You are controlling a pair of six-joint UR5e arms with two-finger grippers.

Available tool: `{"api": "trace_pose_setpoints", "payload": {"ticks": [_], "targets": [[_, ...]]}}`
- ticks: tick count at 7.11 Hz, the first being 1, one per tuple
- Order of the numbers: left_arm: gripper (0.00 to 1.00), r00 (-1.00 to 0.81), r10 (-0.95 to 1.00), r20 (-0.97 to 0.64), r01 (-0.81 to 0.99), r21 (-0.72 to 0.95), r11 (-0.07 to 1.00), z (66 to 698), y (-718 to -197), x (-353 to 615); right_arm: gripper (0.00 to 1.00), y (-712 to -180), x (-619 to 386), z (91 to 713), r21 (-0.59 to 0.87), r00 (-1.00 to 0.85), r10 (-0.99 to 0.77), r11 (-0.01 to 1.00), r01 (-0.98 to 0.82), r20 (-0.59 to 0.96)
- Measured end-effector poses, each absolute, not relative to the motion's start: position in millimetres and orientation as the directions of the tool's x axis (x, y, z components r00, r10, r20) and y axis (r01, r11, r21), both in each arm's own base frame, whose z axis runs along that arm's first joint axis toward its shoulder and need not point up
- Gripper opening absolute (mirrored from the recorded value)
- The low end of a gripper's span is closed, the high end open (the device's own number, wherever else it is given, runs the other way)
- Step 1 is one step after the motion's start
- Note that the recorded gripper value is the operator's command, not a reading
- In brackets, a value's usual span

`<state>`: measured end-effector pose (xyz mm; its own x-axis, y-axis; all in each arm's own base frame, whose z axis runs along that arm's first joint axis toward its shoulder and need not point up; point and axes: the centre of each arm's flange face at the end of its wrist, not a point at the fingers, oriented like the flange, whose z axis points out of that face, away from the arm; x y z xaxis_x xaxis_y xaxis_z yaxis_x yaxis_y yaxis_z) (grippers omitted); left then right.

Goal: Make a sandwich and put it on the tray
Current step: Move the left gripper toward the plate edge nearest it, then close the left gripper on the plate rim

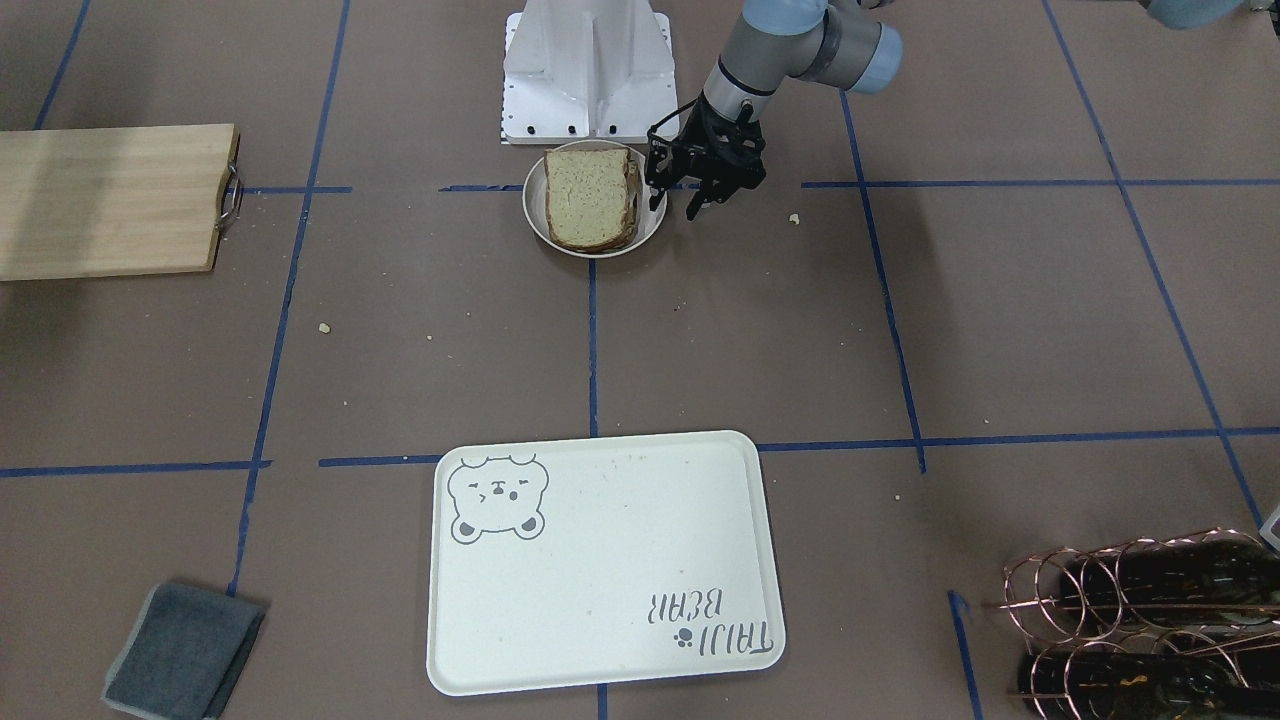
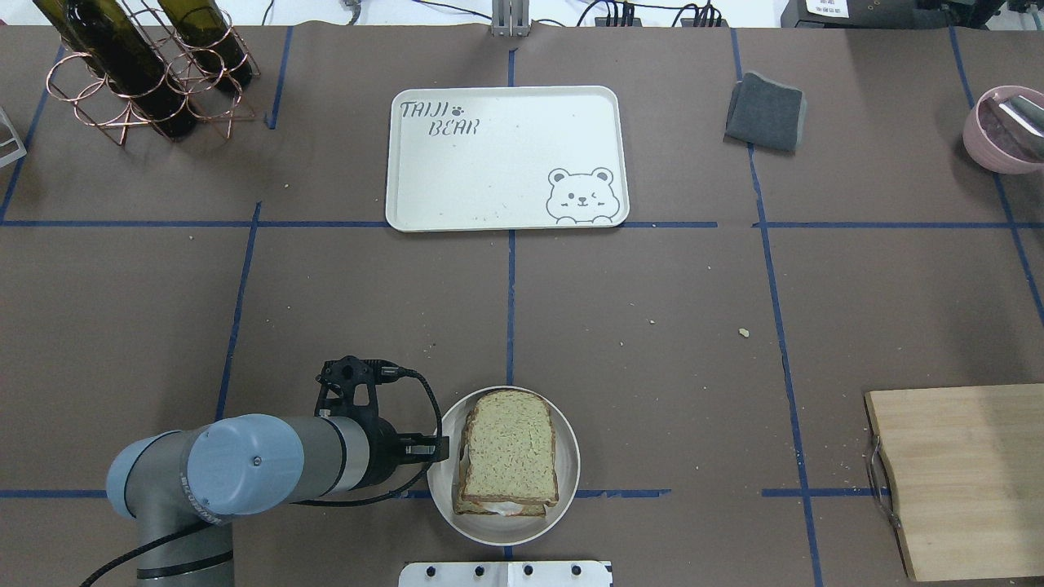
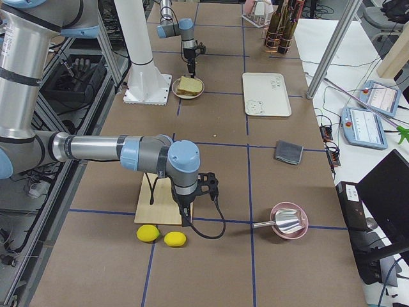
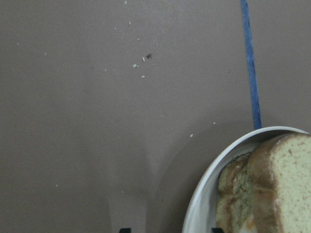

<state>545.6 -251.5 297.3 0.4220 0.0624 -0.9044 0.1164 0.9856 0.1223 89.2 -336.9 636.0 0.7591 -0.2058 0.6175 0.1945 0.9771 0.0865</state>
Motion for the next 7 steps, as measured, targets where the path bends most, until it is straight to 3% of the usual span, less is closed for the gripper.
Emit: {"api": "trace_pose_setpoints", "payload": {"ticks": [4,6,7], "targets": [[0.29,0.412,0.076,-0.908,0.090,0.123,0.988,291.2,-237.0,555.2,1.00,-337.5,89.2,635.8,0.088,0.759,-0.207,0.977,0.195,0.617],[0.00,0.410,0.080,-0.909,0.080,0.123,0.989,290.6,-230.9,557.8,1.00,-337.6,89.3,635.9,0.087,0.760,-0.207,0.977,0.195,0.616],[0.00,0.409,0.081,-0.909,0.079,0.124,0.989,290.2,-230.3,557.8,1.00,-337.6,89.4,636.0,0.088,0.761,-0.207,0.977,0.195,0.615]]}}
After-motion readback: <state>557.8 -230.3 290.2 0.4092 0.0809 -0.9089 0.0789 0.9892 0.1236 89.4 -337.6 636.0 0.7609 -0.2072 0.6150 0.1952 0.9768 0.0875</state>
